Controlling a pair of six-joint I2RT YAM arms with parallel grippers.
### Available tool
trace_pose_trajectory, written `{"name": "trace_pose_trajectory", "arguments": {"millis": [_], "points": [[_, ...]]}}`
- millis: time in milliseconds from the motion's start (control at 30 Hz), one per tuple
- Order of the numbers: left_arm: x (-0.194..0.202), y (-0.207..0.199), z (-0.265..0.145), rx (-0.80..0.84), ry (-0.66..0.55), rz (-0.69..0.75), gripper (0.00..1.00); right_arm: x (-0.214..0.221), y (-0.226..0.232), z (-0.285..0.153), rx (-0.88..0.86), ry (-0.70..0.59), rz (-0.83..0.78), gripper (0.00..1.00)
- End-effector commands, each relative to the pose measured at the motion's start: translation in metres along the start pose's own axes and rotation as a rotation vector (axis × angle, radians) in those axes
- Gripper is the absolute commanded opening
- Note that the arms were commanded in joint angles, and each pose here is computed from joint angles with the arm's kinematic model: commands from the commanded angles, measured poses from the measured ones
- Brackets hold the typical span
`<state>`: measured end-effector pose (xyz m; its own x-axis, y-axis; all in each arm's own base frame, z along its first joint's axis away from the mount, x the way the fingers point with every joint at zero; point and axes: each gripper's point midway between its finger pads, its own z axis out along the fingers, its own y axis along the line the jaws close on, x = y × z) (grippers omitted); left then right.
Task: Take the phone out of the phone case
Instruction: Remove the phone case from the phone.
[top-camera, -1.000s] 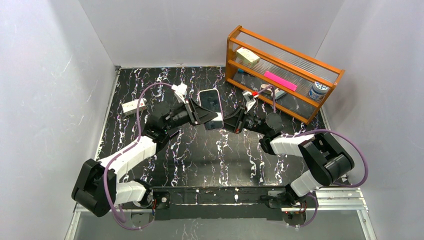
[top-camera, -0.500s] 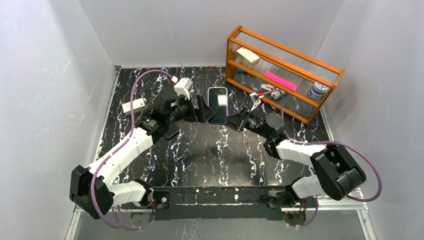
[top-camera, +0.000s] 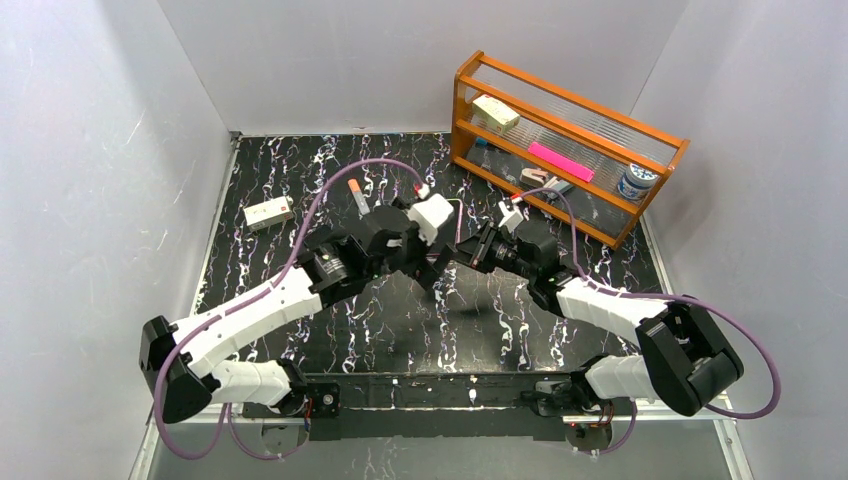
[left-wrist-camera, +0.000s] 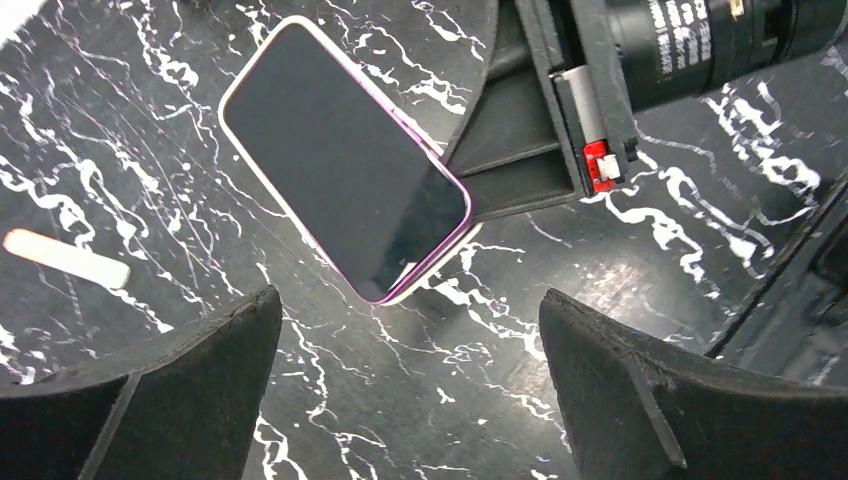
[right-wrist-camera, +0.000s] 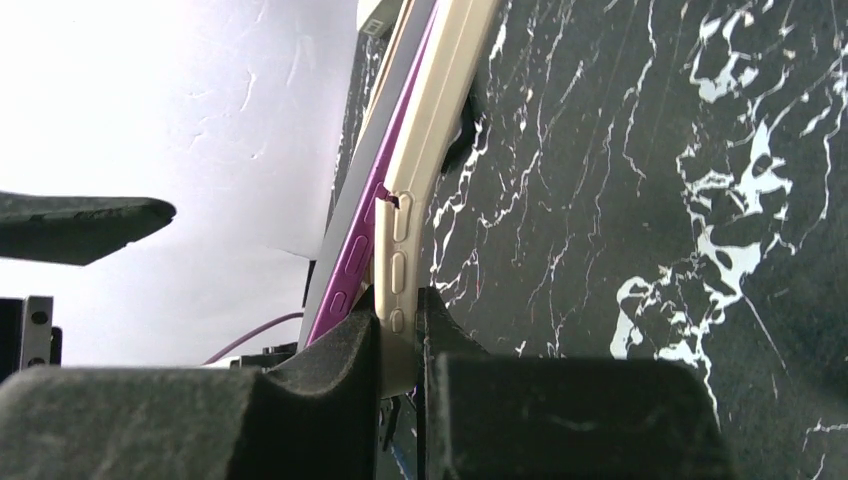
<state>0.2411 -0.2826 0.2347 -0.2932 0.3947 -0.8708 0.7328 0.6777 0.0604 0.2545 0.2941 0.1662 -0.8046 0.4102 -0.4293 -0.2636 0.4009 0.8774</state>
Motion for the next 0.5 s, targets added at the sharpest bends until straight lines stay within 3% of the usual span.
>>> {"name": "trace_pose_trajectory", "arguments": {"millis": [0, 133, 467], "points": [[-0.003, 0.008, 0.002, -0.085, 0.031, 0.211, 0.98, -0.024, 0.046, -0.001, -0.093, -0.061, -0.015, 0.01], [0.002, 0.0, 0.008, -0.07, 0.034, 0.33, 0.96, -0.018, 0.045, 0.002, -0.095, -0.035, 0.008, 0.01], [0.017, -0.004, 0.021, -0.048, -0.025, 0.445, 0.73, -0.006, 0.052, 0.007, -0.11, 0.002, 0.017, 0.01]]}}
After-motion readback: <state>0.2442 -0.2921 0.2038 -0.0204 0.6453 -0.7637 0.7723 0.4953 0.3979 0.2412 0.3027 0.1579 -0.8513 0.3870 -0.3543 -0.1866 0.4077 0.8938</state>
